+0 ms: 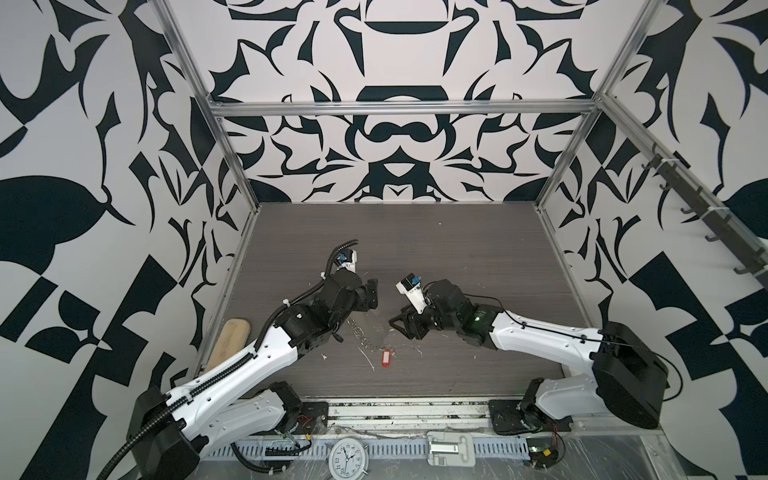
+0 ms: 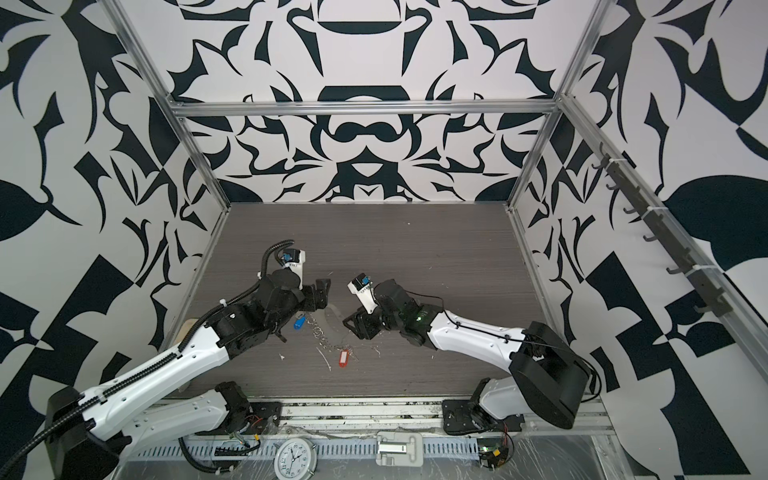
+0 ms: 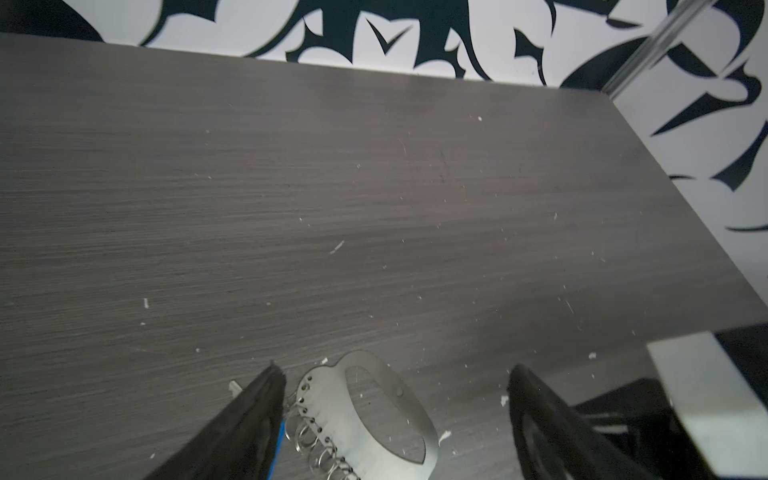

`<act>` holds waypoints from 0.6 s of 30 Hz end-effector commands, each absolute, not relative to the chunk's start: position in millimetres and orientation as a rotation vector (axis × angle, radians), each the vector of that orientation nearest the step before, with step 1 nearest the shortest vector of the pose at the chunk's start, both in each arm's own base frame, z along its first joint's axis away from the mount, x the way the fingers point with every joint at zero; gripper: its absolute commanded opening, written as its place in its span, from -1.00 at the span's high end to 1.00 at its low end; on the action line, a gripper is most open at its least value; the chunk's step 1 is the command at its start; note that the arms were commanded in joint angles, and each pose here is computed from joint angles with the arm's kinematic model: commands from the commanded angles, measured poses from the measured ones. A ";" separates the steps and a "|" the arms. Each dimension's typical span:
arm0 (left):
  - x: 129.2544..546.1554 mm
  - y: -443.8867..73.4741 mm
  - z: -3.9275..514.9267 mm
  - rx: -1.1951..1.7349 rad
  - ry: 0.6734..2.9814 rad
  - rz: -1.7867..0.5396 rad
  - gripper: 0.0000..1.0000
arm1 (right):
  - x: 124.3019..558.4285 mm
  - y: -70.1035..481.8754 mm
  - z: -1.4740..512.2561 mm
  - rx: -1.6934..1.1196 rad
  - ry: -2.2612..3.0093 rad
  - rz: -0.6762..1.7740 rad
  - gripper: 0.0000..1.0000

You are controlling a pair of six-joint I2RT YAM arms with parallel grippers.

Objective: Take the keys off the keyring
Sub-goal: 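Lower both grippers toward the metal key plate lying on the table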

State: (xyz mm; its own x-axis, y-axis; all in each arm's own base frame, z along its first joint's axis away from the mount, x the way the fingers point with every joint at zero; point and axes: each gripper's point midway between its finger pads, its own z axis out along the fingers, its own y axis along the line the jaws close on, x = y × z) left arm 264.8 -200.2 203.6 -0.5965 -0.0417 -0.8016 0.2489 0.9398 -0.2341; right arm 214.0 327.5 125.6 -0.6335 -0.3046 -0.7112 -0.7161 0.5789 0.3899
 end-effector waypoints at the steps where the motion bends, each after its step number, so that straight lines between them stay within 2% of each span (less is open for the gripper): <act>1: 244.9 -215.2 173.1 0.198 2.324 -0.512 -0.59 | 211.2 315.8 122.7 -0.786 2.229 0.856 -0.22; 5: 218.6 -234.1 133.7 0.311 2.484 -0.533 -0.53 | 214.3 296.3 121.2 -0.720 2.230 0.773 -0.21; 8: 200.5 -236.6 111.2 0.416 2.572 -0.388 -0.48 | 216.3 285.6 124.5 -0.678 2.219 0.730 -0.20; 10: 190.6 -236.3 99.6 0.466 2.625 -0.322 -0.37 | 218.6 280.8 127.6 -0.654 2.210 0.709 -0.20; 12: 179.6 -236.5 84.9 0.493 2.690 -0.288 -0.18 | 219.7 277.8 131.6 -0.640 2.200 0.698 -0.20; 13: 176.0 -236.4 81.5 0.494 2.705 -0.279 -0.17 | 219.0 277.7 132.6 -0.644 2.196 0.701 -0.19; 15: 172.2 -229.3 77.5 0.463 2.734 -0.234 -0.23 | 209.3 285.8 130.0 -0.721 2.201 0.758 -0.23; 18: 177.5 -215.2 86.6 0.381 2.706 -0.169 -0.43 | 191.9 301.9 113.6 -0.843 2.262 0.838 -0.27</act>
State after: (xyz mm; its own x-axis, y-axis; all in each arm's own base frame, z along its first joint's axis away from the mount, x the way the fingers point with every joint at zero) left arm 175.4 -232.3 73.2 -0.8679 0.2969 -0.3983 0.3651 0.9249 -0.1062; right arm 206.6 286.5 119.2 -0.6295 -0.2899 -0.7209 -0.6697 0.6729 0.3142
